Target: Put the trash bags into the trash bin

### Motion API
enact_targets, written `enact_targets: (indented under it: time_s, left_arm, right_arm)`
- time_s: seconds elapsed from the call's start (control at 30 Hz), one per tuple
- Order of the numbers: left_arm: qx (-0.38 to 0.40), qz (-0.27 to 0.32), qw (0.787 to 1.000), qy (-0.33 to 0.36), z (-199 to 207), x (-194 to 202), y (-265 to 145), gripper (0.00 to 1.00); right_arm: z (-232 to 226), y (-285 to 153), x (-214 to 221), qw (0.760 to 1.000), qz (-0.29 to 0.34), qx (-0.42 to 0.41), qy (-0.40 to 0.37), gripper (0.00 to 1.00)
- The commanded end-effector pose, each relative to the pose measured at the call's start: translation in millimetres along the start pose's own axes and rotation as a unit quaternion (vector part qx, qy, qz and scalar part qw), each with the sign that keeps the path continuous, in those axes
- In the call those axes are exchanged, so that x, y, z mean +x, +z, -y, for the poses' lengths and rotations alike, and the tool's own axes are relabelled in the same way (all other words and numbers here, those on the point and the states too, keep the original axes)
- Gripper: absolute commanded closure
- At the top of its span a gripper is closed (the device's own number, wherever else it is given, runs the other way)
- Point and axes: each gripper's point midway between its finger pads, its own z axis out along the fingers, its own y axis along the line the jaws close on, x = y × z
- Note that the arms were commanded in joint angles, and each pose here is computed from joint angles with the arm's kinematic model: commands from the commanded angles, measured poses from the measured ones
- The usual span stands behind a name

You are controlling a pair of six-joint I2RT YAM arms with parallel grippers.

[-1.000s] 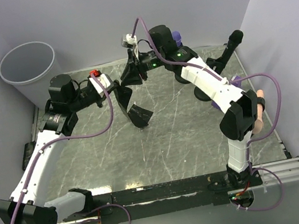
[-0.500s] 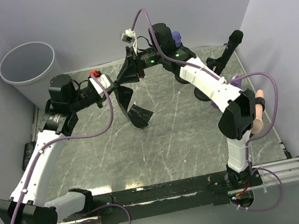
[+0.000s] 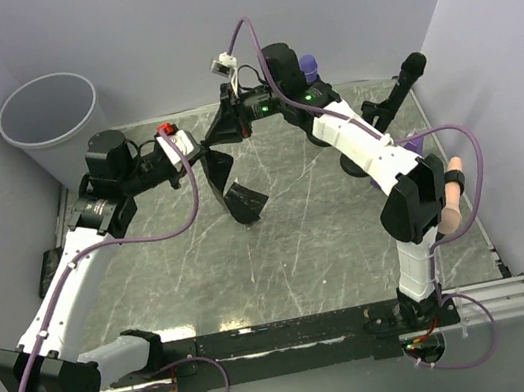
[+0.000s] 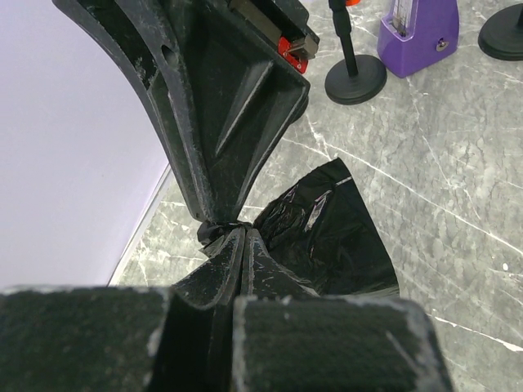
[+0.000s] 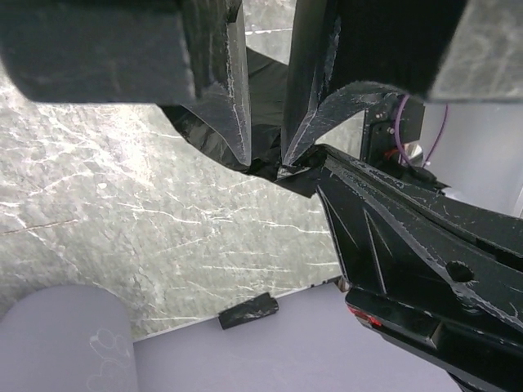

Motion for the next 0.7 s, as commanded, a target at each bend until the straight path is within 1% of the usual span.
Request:
enact_targets:
  time_s: [0.0, 0.2, 0.33, 0.4, 0.5, 0.57, 0.67]
  left_arm:
    - [-0.007, 0.023, 0.999, 0.024, -7, -20, -2, 0.99]
    - [-0.005, 0.021, 0.999, 0.024, -6, -17, -1, 0.99]
    - [0.0, 0.016, 1.0, 0.026, -4, -14, -1, 0.99]
    - [0.001, 0.016, 0.999, 0.028, -3, -14, -1, 0.99]
    - [0.0, 0.018, 0.999, 0.028, -3, -14, -1, 0.99]
    - [0.002, 0.017, 0.999, 0.027, -3, -13, -1, 0.99]
    - [0.0, 0.017, 0.999, 0.027, -3, -13, -1, 0.99]
  right_arm:
    - [-7, 1, -2, 1.0, 0.0, -0.004, -0.008, 0.71]
    - [-13, 2, -2, 1.0, -0.001, -0.026, -0.008, 0.7]
    - [-18, 3, -3, 0.999, -0.004, -0.043, -0.005, 0.64]
    - [-19, 4, -3, 0.999, -0.005, -0.049, -0.004, 0.64]
    - [-20, 5, -3, 0.998, -0.004, -0.059, -0.005, 0.71]
    - [-20, 6, -3, 0.998, -0.003, -0.062, -0.004, 0.73]
    - [-23, 6, -5, 0.997, 0.001, -0.075, -0.01, 0.85]
